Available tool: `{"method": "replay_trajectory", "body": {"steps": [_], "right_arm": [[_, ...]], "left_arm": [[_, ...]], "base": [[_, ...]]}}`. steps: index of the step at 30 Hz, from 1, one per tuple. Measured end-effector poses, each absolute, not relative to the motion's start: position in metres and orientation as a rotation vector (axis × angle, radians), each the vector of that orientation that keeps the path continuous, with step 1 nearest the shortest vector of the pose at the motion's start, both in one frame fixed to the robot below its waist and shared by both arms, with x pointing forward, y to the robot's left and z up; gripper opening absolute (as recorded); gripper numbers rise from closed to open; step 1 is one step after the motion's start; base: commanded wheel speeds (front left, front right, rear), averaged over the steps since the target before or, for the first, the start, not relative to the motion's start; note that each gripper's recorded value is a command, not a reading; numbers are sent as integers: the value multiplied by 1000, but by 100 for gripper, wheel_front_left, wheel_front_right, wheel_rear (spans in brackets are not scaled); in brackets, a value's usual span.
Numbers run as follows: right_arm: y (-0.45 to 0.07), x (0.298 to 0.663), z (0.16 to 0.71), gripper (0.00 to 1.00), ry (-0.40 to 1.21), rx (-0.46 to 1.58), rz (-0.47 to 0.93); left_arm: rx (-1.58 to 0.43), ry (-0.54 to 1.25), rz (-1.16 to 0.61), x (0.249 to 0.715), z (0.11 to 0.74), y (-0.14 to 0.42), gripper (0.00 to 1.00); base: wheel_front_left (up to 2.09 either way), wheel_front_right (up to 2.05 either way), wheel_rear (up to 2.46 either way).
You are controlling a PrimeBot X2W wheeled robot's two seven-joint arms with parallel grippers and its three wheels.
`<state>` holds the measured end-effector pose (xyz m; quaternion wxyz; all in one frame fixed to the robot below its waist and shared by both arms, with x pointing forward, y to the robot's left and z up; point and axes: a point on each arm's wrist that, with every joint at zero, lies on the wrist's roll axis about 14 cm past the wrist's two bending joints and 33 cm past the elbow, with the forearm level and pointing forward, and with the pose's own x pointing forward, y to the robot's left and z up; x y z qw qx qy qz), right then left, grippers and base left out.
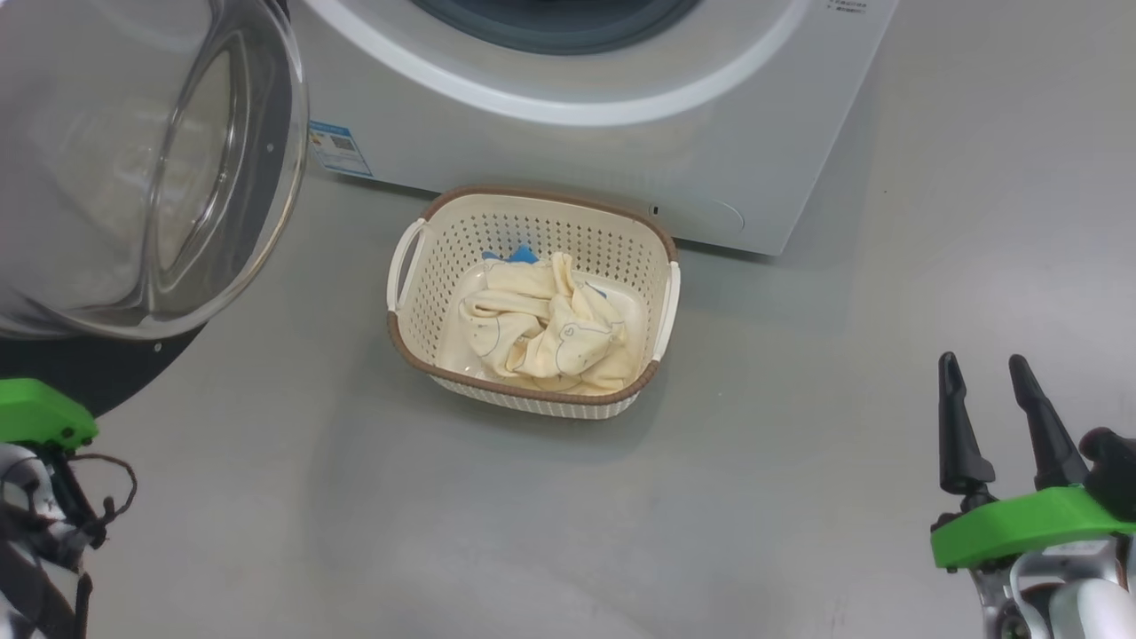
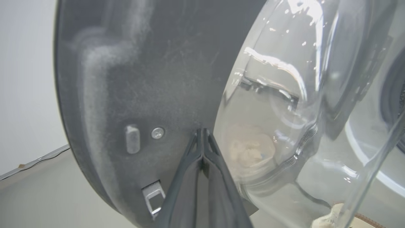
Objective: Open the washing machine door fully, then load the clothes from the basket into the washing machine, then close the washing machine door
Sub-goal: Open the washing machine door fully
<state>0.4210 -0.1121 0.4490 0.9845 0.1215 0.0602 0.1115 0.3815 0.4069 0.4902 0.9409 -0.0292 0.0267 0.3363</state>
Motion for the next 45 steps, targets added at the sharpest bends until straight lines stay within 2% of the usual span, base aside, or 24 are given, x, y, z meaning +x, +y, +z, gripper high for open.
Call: {"method": "replay_trajectory", "body": {"steps": [20, 36, 37, 41, 42, 43, 45], "right_arm": [[-117, 421, 446, 100, 127, 233, 210], [-119, 424, 464, 100, 79, 202, 214], [-119, 423, 465, 100, 75, 202, 214], [-121, 421, 471, 100, 60, 199, 209], [-122, 420, 473, 100, 55, 198, 208], [-123, 419, 475, 100, 51, 197, 207], [-123, 417, 478, 100, 42, 196, 207]], "left_arm": [[-12, -1, 734, 391, 511, 426, 0], [-22, -76, 654, 370, 517, 384, 0], [-23, -83, 636, 369, 518, 377, 15], [-31, -99, 553, 369, 519, 344, 46], [-38, -101, 523, 370, 519, 335, 66], [-39, -100, 492, 370, 518, 327, 81], [-50, -96, 442, 370, 517, 311, 100]], "base": [[0, 0, 0], [0, 0, 0], [0, 0, 0], [0, 0, 0], [0, 0, 0], [0, 0, 0], [0, 0, 0]]}}
